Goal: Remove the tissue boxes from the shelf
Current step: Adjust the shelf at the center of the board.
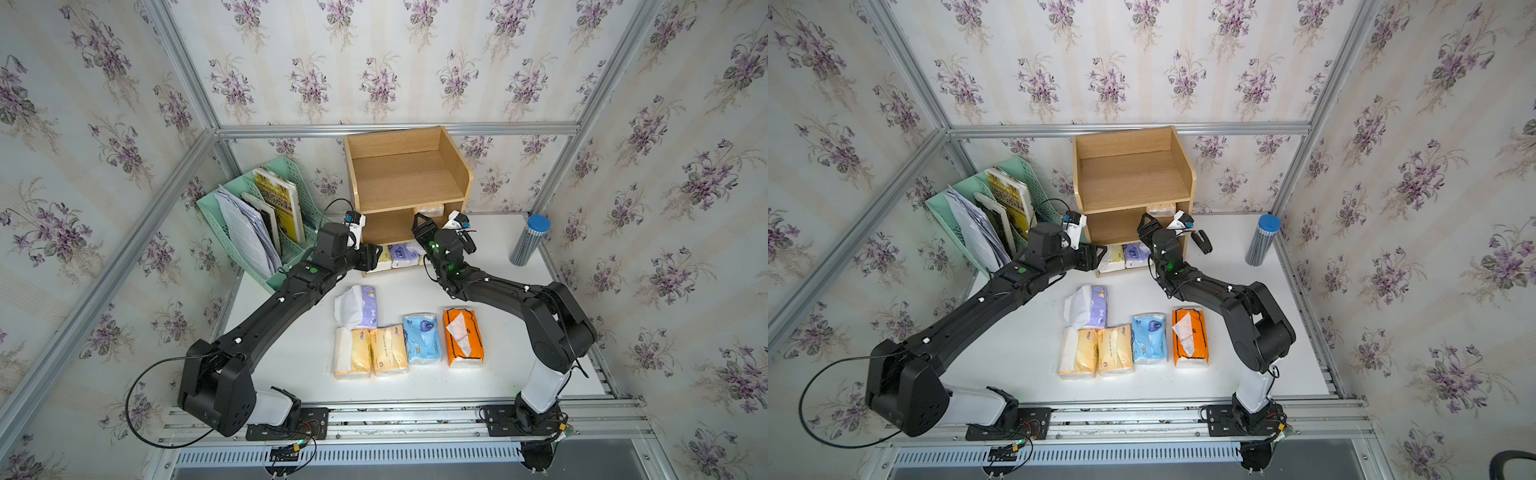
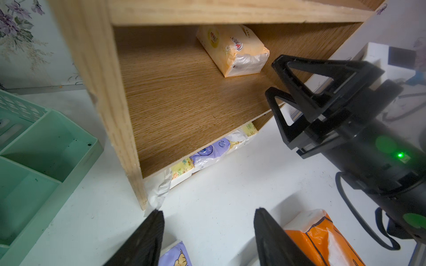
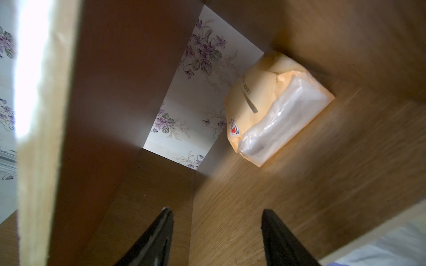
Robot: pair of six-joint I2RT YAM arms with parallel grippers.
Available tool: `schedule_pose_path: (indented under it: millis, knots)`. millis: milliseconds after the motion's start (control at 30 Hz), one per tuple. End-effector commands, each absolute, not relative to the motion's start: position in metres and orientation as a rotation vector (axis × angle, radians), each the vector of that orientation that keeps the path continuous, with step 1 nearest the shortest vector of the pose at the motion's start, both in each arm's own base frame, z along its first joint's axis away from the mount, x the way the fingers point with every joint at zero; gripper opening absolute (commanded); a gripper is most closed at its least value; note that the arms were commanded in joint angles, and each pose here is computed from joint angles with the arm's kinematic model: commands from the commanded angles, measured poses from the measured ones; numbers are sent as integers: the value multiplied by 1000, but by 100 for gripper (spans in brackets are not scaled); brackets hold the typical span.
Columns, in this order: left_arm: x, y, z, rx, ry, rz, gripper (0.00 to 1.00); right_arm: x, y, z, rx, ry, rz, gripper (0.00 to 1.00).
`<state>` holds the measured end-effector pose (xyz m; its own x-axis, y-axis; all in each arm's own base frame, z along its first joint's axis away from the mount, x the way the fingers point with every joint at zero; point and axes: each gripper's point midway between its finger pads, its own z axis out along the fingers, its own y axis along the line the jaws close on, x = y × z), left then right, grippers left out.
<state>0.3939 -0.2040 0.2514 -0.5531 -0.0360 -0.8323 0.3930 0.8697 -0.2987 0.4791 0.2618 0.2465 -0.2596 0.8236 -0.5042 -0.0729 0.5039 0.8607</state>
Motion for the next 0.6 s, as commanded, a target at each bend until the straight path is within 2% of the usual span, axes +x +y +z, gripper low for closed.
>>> schedule_pose_path:
  millis: [0, 300, 567]
  knots:
    - [394, -201, 266, 268, 2039, -546, 71, 477, 259, 253, 668, 1576, 996, 65]
    - [365, -163, 297, 217, 1840, -421, 98, 456, 248, 252, 627, 1602, 982, 65]
    - [401, -179, 331, 250, 1766, -433, 99, 454, 253, 244, 597, 1639, 988, 64]
